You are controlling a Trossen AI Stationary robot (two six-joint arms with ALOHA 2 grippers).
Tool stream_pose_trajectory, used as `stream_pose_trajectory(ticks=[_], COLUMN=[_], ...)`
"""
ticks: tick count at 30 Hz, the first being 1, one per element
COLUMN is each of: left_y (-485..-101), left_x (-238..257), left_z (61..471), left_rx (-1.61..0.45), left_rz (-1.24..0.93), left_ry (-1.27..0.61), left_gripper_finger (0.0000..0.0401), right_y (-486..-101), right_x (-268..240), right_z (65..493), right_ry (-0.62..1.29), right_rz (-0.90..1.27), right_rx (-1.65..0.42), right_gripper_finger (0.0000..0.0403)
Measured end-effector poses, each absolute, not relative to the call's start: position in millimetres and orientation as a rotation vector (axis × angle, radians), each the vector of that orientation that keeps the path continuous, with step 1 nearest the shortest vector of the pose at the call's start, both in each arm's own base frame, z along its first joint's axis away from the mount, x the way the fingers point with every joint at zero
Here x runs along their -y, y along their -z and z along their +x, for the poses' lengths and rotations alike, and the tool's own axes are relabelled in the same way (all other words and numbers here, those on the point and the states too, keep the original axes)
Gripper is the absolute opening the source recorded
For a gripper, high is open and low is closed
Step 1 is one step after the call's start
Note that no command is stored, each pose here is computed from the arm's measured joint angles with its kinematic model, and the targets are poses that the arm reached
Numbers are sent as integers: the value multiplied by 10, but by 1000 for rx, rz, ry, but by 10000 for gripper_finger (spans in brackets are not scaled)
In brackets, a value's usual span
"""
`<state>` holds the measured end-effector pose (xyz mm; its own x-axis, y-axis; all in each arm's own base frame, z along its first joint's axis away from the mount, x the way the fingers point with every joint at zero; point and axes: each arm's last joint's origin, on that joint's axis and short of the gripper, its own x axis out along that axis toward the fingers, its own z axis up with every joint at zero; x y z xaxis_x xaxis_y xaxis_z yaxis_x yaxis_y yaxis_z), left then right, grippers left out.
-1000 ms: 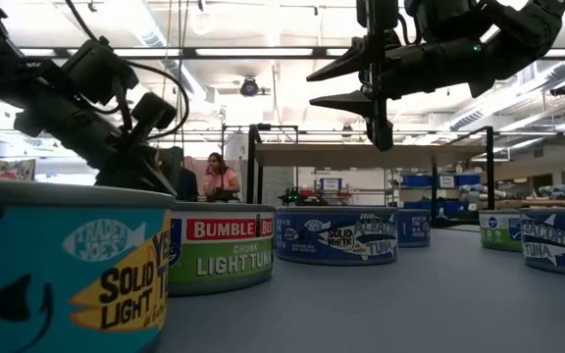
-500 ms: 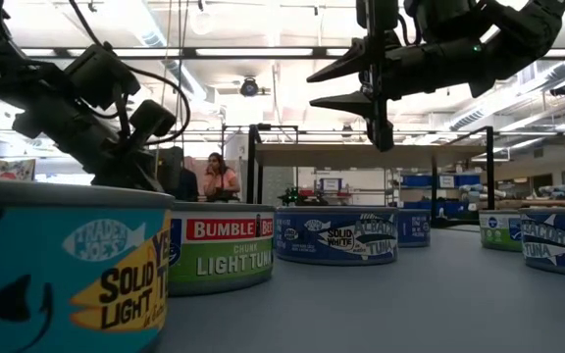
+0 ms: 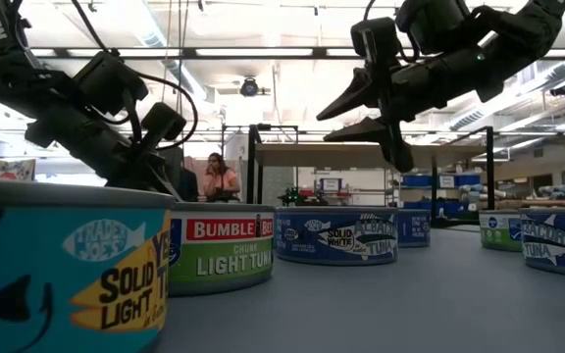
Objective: Stack canned seafood by type on shelf
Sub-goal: Put the green tuna on the shelf
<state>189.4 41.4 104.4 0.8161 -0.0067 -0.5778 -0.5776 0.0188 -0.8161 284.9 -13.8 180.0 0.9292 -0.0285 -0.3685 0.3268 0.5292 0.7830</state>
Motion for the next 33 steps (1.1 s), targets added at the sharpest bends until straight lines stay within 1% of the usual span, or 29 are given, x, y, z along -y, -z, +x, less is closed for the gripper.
stream_pose_trajectory(ticks=[27, 33], left_y=[-1011, -1010], left_x=[-405, -407], left_z=[1879, 1878], left_rx=[-506, -503], left_rz=[-1498, -1496], left_ry=[-513, -520], left_gripper_finger=[0, 0], right_y=[-1796, -1704], right_x=[155, 156], right_z=[2847, 2815], right_ry=[268, 333], right_rz=[995, 1027], right_rx=[-308, -384], right_gripper_finger=[138, 144])
